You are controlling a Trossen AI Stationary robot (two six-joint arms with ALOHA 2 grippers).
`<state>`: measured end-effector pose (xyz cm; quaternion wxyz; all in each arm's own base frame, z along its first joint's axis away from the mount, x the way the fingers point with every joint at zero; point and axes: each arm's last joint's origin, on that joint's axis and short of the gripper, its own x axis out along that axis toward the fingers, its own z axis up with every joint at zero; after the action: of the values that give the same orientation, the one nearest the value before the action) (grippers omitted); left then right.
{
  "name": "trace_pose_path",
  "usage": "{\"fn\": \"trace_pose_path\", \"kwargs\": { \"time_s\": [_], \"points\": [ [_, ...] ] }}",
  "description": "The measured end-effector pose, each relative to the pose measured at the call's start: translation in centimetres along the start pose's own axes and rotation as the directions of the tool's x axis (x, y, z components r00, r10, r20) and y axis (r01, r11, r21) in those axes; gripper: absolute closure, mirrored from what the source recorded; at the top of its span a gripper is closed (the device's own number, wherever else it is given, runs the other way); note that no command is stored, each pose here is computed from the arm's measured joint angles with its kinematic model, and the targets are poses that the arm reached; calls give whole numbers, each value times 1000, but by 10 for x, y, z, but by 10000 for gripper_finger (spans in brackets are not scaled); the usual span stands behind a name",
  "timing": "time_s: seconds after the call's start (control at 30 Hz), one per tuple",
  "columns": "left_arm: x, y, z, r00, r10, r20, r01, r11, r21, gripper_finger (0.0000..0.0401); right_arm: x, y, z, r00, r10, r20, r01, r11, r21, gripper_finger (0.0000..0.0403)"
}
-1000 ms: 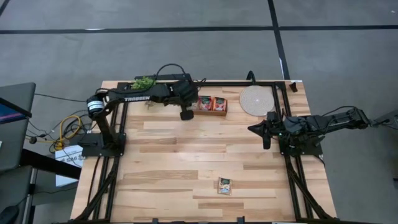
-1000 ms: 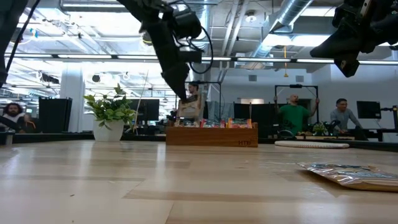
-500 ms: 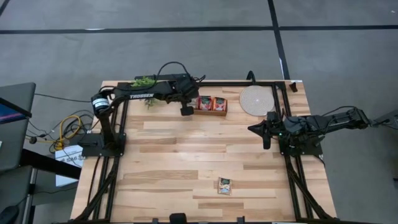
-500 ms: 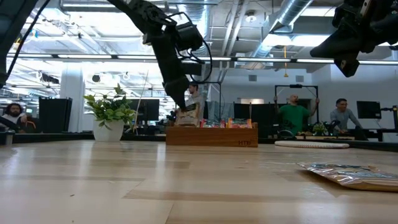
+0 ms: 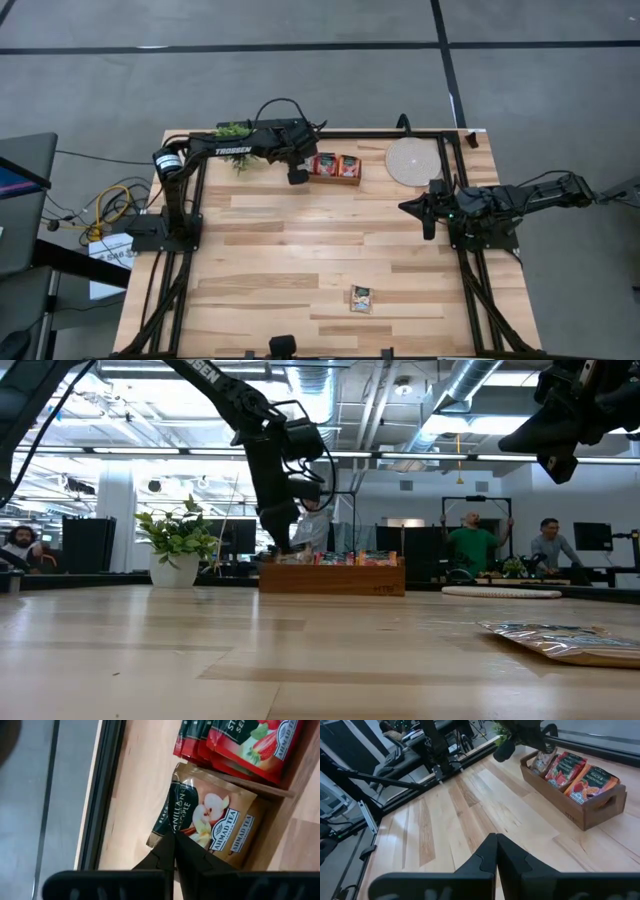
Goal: Pick & Place Tea
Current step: Put the brown tea bag into the left section of the wooden organizer
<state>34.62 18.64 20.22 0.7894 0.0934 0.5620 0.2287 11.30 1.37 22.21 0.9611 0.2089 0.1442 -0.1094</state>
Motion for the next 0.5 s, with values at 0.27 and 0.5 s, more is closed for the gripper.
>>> {"fn": "trace_pose_path", "kwargs": {
  "time_s": [0.27, 0.5],
  "points": [
    [-1, -4, 1, 999, -49, 20, 49, 999, -13, 401, 0, 0, 0, 1000, 0, -1, 0, 1000, -1, 403],
    [-1, -4, 2, 998, -52, 22, 52, 998, -20, 401, 0, 0, 0, 1000, -1, -1, 1, 1000, -1, 403]
  ]
}}
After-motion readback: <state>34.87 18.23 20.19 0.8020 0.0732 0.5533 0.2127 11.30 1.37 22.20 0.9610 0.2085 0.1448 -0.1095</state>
